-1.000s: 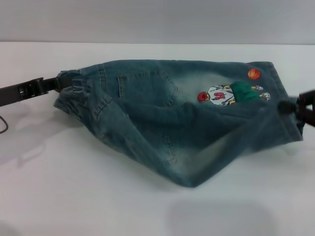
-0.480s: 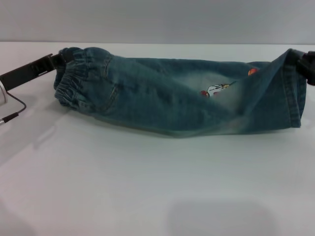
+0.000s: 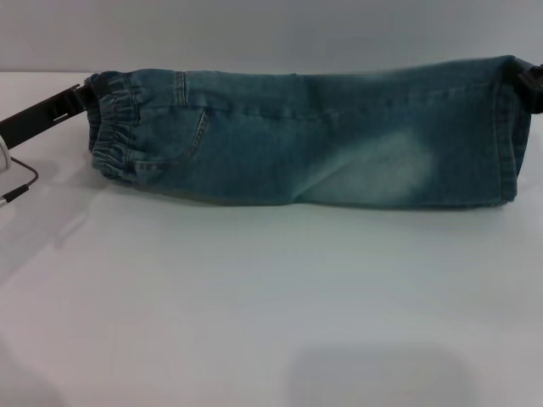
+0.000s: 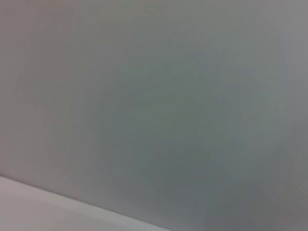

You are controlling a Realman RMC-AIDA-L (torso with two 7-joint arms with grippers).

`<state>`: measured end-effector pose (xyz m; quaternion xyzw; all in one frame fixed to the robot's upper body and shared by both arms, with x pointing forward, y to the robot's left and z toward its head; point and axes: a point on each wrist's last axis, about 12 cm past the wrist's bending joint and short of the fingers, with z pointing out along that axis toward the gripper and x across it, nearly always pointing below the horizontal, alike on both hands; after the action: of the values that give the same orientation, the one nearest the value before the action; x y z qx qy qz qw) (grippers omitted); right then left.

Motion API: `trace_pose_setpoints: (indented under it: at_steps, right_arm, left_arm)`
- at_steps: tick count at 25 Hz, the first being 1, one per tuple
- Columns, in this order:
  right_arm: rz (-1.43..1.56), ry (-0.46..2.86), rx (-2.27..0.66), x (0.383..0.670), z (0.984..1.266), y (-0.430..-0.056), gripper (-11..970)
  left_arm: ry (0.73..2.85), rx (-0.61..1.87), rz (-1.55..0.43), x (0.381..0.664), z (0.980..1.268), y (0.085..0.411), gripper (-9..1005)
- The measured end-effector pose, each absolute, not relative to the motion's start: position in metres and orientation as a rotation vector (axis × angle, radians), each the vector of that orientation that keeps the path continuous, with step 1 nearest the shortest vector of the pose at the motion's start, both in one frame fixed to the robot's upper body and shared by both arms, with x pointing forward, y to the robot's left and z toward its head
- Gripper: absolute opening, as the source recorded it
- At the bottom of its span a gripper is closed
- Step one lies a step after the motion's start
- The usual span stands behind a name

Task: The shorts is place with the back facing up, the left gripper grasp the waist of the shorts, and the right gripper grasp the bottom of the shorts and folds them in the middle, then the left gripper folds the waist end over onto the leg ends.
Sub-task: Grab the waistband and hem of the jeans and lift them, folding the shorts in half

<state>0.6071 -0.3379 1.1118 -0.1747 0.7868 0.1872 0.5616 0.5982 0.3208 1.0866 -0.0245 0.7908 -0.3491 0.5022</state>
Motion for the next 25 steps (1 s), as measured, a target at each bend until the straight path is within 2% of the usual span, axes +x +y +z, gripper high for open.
trace_pose_setpoints:
  at_steps: [12,25]
  right_arm:
    - [0.368,1.913,-0.370,0.628,1.097,-0.323,-2]
    - [0.304,1.967,-0.352,0.634,1.086,-0.313,0]
  left_arm:
    - [1.900,-0.047,-0.799,0.607,1.090,0.318,154]
    - [1.919,-0.028,-0.750,0.613,1.082,0.308,160]
